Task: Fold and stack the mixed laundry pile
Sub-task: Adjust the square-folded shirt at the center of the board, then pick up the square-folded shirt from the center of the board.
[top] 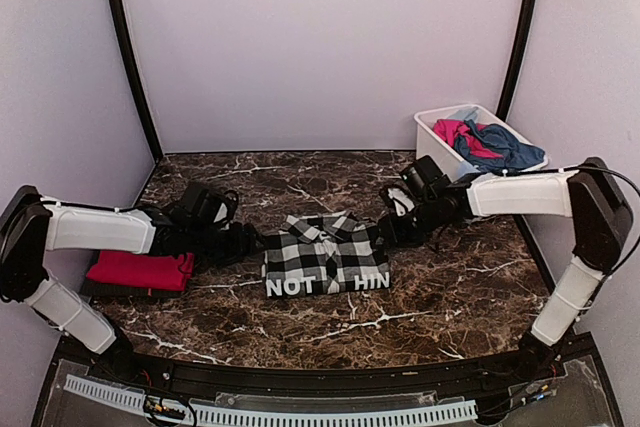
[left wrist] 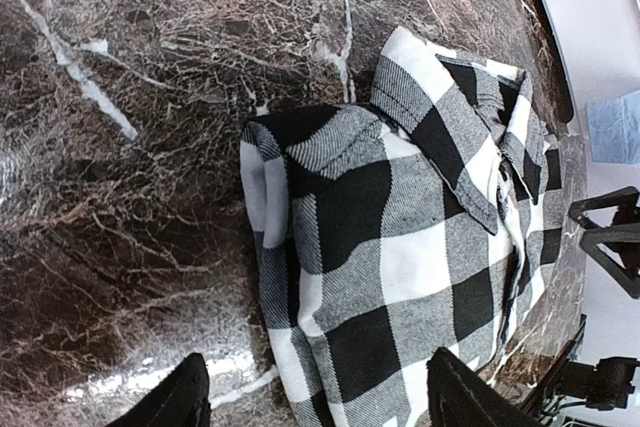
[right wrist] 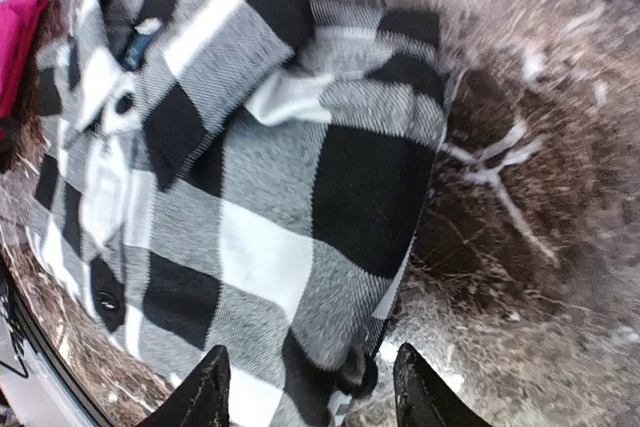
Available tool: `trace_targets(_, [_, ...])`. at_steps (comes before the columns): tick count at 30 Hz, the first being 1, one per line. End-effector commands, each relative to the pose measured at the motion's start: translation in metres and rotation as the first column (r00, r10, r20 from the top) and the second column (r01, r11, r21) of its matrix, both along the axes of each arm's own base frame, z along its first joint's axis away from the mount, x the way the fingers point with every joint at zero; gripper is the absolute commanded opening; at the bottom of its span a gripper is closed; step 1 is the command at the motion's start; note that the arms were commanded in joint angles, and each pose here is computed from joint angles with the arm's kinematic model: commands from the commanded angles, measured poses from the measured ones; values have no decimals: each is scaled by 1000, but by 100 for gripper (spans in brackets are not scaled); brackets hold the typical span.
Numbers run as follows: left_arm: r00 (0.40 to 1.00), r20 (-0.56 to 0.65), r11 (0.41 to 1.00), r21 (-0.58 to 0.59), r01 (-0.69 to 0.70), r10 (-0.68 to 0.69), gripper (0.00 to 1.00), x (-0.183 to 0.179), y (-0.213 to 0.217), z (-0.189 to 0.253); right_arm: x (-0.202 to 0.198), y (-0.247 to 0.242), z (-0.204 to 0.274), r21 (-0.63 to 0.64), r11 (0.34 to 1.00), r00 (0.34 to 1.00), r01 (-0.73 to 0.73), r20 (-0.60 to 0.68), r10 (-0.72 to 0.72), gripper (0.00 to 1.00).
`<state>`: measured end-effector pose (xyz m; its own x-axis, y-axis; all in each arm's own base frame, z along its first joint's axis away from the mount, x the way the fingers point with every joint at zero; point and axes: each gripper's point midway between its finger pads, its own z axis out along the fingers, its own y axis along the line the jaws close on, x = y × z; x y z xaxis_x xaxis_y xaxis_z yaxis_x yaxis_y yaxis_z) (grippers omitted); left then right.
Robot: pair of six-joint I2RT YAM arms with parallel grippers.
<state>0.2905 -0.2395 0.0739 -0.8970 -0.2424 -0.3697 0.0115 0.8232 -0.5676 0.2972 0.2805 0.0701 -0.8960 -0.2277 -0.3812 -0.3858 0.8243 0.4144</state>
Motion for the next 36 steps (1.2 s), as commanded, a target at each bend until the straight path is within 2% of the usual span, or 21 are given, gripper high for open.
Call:
trace_targets(1, [999,-48,1000,-9,-26,25,74,-7,10,1,6,10,69,-30,996,959,-81,272,86,62])
trace_targets(5, [997,-63,998,-58,-39,35,76,-7,14,7,-24,56,89,-46,963,881,-267,393,263,63])
trace_targets(10, [996,-79,996,-73,-53,47,77,-8,21,11,-62,123,72,-120,882,773,-456,438,459,48])
trace_targets(14, [994,-90,995,-71,-64,58,77,-8,26,10,-83,174,48,-192,816,686,-546,457,566,39])
trace_targets(19, [994,-95,994,-85,-70,62,77,-10,28,9,-102,217,31,-236,754,604,-613,474,641,36])
trace_targets(27, [993,-98,994,-85,-75,66,77,-12,29,5,-105,242,1,-268,720,577,-640,450,681,36])
trace_targets(36, [990,-108,993,-74,-94,86,77,-12,32,1,-108,234,-57,-306,702,610,-644,349,712,36])
